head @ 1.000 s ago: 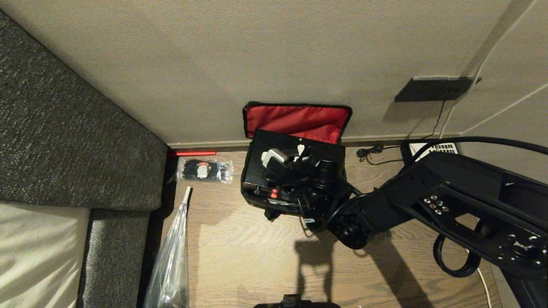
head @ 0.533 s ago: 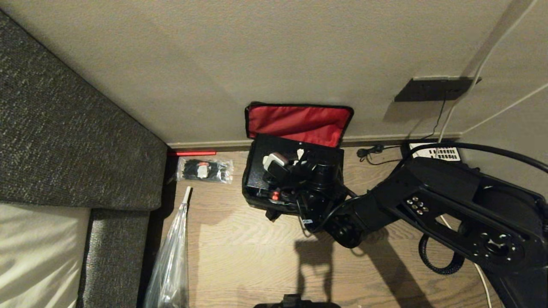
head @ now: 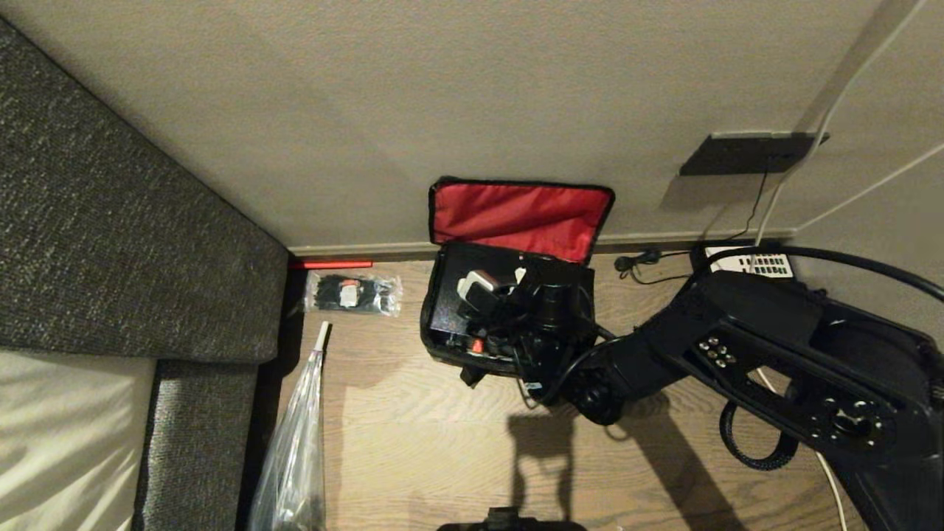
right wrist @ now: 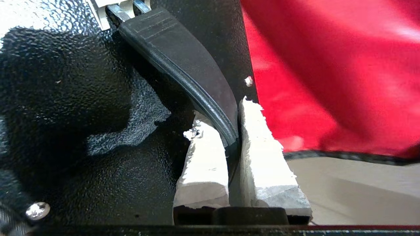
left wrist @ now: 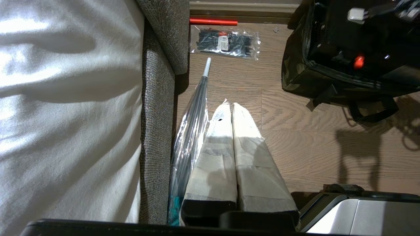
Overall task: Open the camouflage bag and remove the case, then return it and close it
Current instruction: Place the black box back
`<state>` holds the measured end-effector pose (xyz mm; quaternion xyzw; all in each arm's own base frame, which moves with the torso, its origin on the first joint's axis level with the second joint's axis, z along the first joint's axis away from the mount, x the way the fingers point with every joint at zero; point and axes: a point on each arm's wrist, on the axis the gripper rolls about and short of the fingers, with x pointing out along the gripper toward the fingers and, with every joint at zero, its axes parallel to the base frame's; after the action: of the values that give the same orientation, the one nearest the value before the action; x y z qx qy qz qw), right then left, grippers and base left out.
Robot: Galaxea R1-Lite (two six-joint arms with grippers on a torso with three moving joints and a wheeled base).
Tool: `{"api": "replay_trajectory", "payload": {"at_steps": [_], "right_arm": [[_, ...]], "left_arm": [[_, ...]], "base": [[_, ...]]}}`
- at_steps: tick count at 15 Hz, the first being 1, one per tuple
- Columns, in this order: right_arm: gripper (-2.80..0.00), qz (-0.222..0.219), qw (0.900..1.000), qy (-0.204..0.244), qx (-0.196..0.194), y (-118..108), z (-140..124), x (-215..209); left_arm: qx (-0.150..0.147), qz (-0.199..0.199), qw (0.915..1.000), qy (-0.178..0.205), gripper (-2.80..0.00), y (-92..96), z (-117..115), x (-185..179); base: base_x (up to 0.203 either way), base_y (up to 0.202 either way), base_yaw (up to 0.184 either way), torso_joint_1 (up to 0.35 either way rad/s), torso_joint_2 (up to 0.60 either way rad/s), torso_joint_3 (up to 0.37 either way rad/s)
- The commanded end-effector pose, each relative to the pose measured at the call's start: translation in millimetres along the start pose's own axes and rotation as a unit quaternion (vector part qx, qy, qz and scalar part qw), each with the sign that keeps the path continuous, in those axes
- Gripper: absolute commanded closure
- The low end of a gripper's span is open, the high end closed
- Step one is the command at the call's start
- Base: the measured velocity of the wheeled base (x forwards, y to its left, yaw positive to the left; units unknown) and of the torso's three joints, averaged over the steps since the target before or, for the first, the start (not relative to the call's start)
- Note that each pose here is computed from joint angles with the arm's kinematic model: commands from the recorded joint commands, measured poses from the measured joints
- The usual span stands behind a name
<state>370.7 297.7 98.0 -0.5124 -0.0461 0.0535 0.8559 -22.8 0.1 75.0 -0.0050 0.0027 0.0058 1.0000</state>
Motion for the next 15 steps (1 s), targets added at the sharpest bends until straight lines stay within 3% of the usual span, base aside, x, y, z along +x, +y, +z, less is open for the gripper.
{"api": "replay_trajectory", "payload": {"at_steps": [1,6,7,12,15], "right_arm": [[0.00,0.008,1.000,0.006,-0.008,22.7,-7.9,4.8],[0.00,0.011,1.000,0.010,0.006,39.7,-13.5,12.2],[-2.80,0.016,1.000,0.013,0.008,42.4,-16.7,12.3],[-2.80,0.046,0.999,0.029,-0.002,57.0,-30.8,2.9],[-2.80,0.041,0.999,0.026,0.009,25.3,-25.5,-13.7]], "left_arm": [[0.000,0.000,1.0000,0.000,0.00,0.0,-0.9,0.1],[0.000,0.000,1.0000,0.001,0.00,0.0,-0.8,0.1],[0.000,0.000,1.0000,0.000,0.00,0.0,-0.7,0.1],[0.000,0.000,1.0000,0.000,0.00,0.0,-0.9,0.1],[0.000,0.000,1.0000,0.000,0.00,0.0,-0.9,0.1]], "base": [[0.000,0.000,0.000,0.000,0.00,0.000],[0.000,0.000,0.000,0.000,0.00,0.000],[0.000,0.000,0.000,0.000,0.00,0.000],[0.000,0.000,0.000,0.000,0.00,0.000],[0.000,0.000,0.000,0.000,0.00,0.000]]}}
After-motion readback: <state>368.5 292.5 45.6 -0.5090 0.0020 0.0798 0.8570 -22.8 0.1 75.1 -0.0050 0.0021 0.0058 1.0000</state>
